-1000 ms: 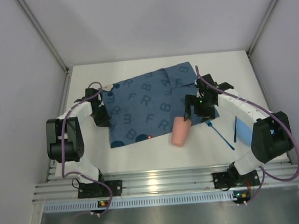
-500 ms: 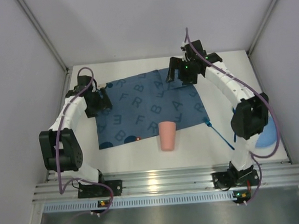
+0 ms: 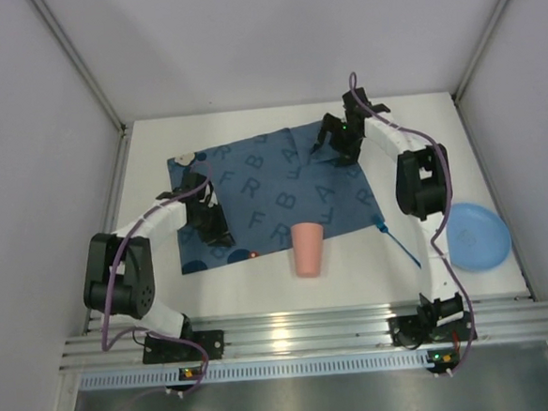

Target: Set the dinner table for one person

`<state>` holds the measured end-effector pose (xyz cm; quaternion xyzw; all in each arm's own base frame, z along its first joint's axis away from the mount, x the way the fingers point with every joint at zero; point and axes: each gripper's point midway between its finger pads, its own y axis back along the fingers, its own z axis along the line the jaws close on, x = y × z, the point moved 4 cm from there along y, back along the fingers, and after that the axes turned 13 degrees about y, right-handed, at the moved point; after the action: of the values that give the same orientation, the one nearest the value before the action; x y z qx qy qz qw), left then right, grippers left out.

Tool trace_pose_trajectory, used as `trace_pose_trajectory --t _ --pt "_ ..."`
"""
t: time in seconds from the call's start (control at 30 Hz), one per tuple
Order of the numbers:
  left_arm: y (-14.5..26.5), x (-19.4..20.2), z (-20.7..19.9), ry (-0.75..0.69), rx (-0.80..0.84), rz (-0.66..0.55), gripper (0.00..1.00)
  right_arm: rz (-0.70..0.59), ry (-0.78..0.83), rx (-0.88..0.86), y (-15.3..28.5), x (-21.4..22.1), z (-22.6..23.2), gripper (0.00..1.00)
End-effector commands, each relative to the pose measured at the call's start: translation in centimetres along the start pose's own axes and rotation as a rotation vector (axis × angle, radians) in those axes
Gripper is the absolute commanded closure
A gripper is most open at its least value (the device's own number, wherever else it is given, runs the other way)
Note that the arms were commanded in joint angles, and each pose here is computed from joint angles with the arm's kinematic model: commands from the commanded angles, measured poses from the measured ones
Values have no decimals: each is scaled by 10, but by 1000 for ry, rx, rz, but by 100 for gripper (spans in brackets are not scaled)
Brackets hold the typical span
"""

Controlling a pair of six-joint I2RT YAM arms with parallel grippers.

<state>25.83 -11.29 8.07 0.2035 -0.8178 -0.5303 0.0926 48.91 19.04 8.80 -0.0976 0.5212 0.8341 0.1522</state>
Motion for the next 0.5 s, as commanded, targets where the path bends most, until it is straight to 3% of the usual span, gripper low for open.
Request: trace_pose_trajectory --t 0.0,0.13,0.27,0.47 --pt "-8 -6 -3 -5 34 -7 79 -100 -43 -98 -3 -30 19 6" --pt "-24 -2 12 1 -43 37 84 -128 -88 -160 -16 -39 21 7" --pt "-39 5 28 7 -109 93 100 -157 -150 -197 -28 -49 23 7" --pt "-48 1 33 -14 -158 133 100 -265 -278 -280 -31 -79 27 8"
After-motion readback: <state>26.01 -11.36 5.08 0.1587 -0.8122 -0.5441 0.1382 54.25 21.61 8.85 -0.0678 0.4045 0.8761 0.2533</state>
